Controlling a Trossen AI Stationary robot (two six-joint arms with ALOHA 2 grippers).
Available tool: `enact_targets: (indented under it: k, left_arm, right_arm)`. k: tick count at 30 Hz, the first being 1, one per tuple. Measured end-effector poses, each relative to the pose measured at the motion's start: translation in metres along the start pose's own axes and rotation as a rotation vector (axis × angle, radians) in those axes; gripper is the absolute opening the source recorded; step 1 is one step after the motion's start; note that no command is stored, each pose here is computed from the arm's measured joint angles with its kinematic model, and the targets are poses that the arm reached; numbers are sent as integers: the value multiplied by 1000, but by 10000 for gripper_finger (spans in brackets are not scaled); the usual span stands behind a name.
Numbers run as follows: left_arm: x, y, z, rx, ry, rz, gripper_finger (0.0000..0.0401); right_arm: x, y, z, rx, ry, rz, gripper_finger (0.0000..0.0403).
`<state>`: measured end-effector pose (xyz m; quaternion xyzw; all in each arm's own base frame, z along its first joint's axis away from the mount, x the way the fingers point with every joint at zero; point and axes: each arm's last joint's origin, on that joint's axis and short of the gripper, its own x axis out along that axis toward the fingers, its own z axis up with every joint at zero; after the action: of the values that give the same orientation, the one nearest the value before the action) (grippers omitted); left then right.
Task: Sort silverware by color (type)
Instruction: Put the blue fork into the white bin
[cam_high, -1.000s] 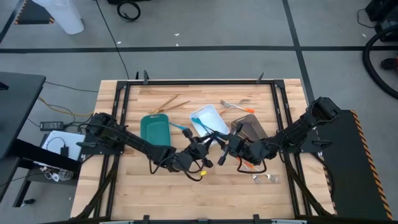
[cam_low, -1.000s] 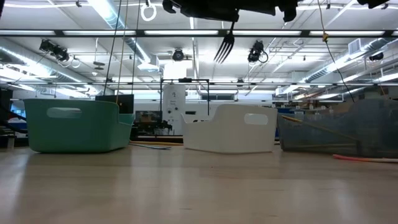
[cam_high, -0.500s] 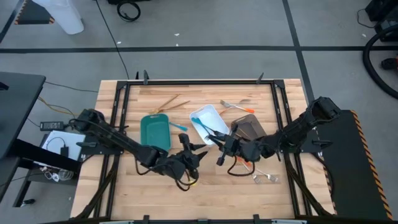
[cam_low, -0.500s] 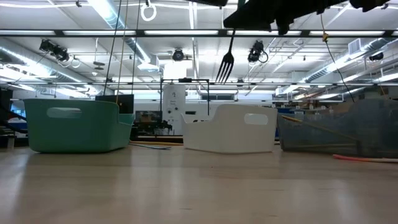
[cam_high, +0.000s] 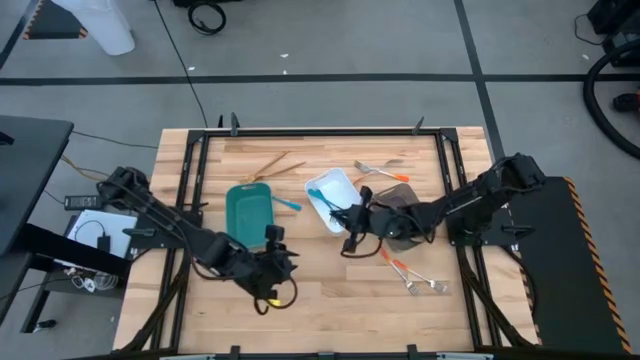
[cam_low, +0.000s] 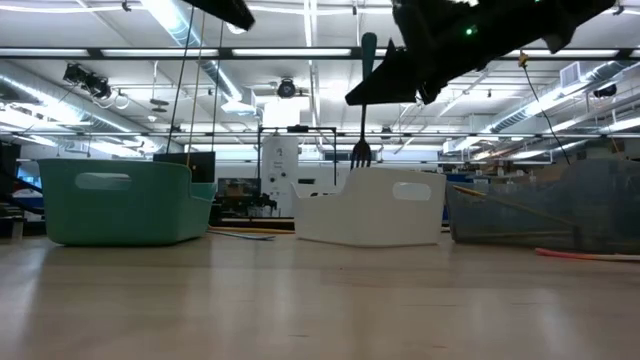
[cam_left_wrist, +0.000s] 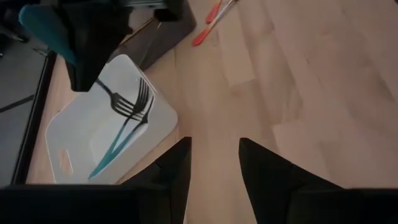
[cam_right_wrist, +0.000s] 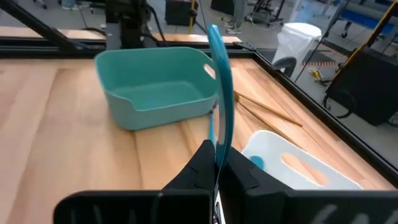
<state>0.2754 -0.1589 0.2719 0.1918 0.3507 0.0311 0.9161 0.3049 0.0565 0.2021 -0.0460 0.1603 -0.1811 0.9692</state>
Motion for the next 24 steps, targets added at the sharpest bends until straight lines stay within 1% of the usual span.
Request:
enact_targets:
  k: [3,7,11,14,18,21,24]
  left_arm:
    - [-12,-2,-1,3,-10,-19,142]
    - [-17,-5,-6,23,-6,-31,142]
    - [-6,-4,-21,54,49,-23,142]
    - [1,0,-29,60,87,-45,142]
    - [0,13,-38,78,98,-70,142]
    - [-5,26,-48,56,96,-85,142]
    - [-14,39,-57,13,57,-76,142]
  right_arm:
    - [8,-8,7,2,22,19,9]
    - [18,-21,17,3,64,33,9]
    - [27,-37,23,24,137,55,9]
    - [31,-49,23,54,221,68,9]
    - [33,-59,26,67,331,111,9]
    - [33,-63,32,61,393,129,9]
    - [31,-65,41,58,423,153,9]
